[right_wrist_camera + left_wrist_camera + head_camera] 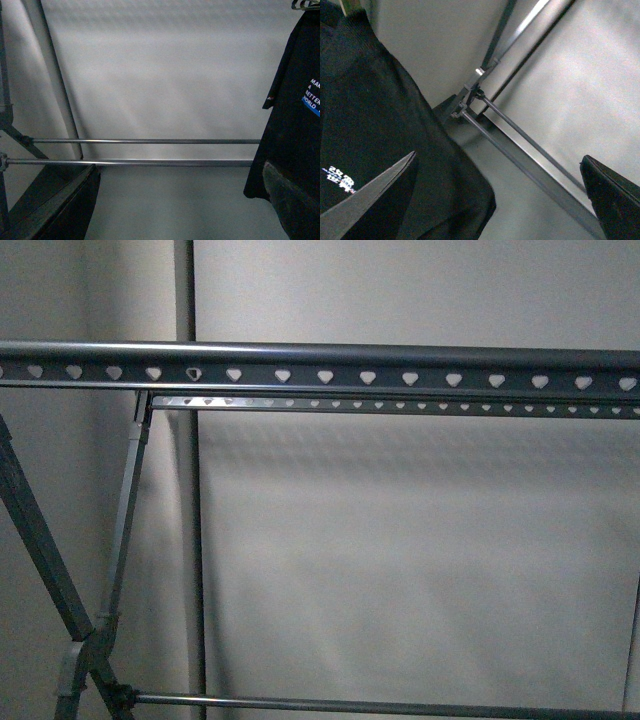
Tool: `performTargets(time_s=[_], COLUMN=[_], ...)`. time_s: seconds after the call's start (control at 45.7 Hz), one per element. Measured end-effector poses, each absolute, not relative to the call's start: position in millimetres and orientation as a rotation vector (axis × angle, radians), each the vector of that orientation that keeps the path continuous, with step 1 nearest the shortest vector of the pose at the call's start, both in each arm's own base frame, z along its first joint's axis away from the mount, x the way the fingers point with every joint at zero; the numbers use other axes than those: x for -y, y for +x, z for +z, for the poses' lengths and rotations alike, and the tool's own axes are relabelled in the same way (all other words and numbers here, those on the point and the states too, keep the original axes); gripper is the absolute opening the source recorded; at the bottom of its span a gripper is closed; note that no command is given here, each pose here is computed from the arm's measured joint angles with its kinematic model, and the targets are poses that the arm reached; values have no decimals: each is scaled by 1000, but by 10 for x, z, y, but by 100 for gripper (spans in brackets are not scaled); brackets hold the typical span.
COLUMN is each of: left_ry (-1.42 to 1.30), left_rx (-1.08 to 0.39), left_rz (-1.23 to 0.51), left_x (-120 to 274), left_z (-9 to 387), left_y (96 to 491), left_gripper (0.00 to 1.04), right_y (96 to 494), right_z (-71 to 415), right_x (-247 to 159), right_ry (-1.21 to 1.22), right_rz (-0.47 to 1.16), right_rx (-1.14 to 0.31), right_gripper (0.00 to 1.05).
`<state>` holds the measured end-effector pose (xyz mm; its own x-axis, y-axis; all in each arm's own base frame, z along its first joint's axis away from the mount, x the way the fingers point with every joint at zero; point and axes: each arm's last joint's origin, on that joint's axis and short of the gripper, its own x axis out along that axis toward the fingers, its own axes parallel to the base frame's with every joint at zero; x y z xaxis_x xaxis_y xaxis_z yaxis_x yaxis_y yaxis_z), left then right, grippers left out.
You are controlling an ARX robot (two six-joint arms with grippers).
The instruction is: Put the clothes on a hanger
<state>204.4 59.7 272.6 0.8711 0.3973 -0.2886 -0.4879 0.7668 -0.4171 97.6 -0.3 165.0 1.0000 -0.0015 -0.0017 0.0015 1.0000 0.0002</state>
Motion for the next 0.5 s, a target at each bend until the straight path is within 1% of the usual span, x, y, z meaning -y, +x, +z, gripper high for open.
performTargets(time_s=[0.066, 0.131, 0.241, 0.416, 0.504], left_ry=[-546, -614, -671, -684, -680], left_rx=[-185, -214, -264, -305, -325], left_rz=[533, 584, 674, 757, 786], left_x=[-676, -789, -970, -1149, -1252], left_z=[2786, 2810, 2711, 2564, 2515], left_y=[2167, 2325, 2534, 2776, 2996], left_gripper=[98, 98, 98, 98, 98], right_y=[976, 976, 976, 976, 976], right_z=[1651, 1650, 1651, 1651, 1650], right_x=[3, 3, 3, 3, 3], right_ry=[0, 0, 0, 0, 0], right_rz=[-2, -2, -2, -2, -2], right_rx=[-1, -2, -1, -1, -2], right_gripper=[97, 97, 97, 97, 97])
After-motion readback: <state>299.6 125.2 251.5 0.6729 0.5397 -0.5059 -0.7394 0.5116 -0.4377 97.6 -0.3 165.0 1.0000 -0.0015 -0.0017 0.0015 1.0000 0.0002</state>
